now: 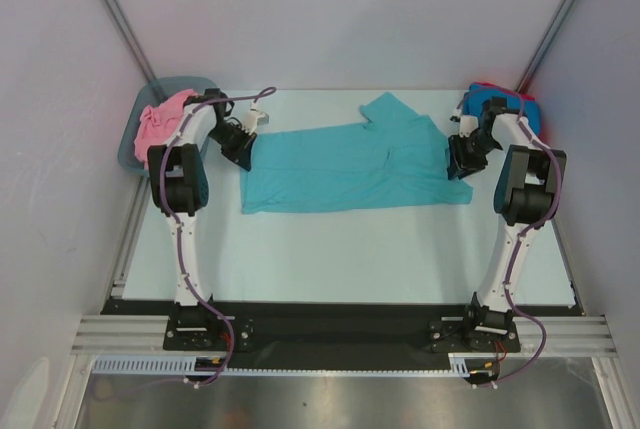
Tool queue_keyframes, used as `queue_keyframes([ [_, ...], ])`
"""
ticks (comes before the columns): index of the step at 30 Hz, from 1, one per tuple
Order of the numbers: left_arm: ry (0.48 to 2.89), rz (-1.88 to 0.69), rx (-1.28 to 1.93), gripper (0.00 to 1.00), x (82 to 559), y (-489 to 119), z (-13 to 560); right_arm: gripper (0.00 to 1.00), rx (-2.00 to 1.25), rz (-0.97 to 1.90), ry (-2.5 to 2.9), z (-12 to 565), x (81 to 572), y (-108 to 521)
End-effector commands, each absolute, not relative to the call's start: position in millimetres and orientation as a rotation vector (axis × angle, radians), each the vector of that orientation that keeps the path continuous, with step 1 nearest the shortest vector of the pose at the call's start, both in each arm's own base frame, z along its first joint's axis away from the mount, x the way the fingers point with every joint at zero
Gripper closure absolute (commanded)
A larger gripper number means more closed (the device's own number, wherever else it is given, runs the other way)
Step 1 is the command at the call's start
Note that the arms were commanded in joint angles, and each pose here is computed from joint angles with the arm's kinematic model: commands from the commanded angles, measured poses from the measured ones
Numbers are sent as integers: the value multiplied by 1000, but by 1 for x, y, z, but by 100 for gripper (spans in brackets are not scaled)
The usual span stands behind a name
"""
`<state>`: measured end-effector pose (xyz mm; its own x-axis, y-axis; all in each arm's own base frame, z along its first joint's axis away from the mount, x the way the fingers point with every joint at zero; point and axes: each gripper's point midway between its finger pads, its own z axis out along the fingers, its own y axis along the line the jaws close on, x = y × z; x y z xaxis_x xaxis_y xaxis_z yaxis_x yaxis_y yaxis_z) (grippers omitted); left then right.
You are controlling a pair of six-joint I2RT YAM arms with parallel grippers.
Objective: Fold and stack the t-shirts
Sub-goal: Fold the tshirt
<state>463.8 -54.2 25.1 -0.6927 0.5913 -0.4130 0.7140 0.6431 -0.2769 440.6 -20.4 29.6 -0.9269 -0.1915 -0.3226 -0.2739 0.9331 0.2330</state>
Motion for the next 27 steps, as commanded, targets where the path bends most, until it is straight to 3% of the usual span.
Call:
queue_keyframes([
  [1,2485,-548,1059,100,471,-57,70,57,-344,380,2792,26,441,-26],
  [10,2489,-554,1061,100,468,-57,72,59,-326,371,2799,21,439,-33],
  [13,2491,-556,1060,100,467,-57,71,68,-309,386,2802,18,438,-36],
  [19,2497,-546,1065,100,466,-56,71,73,-258,388,2807,14,437,-50],
  [25,2501,-544,1069,100,464,-55,69,90,-253,397,2821,8,434,-51],
  [27,2504,-544,1069,100,464,-56,69,90,-249,401,2822,7,434,-51],
])
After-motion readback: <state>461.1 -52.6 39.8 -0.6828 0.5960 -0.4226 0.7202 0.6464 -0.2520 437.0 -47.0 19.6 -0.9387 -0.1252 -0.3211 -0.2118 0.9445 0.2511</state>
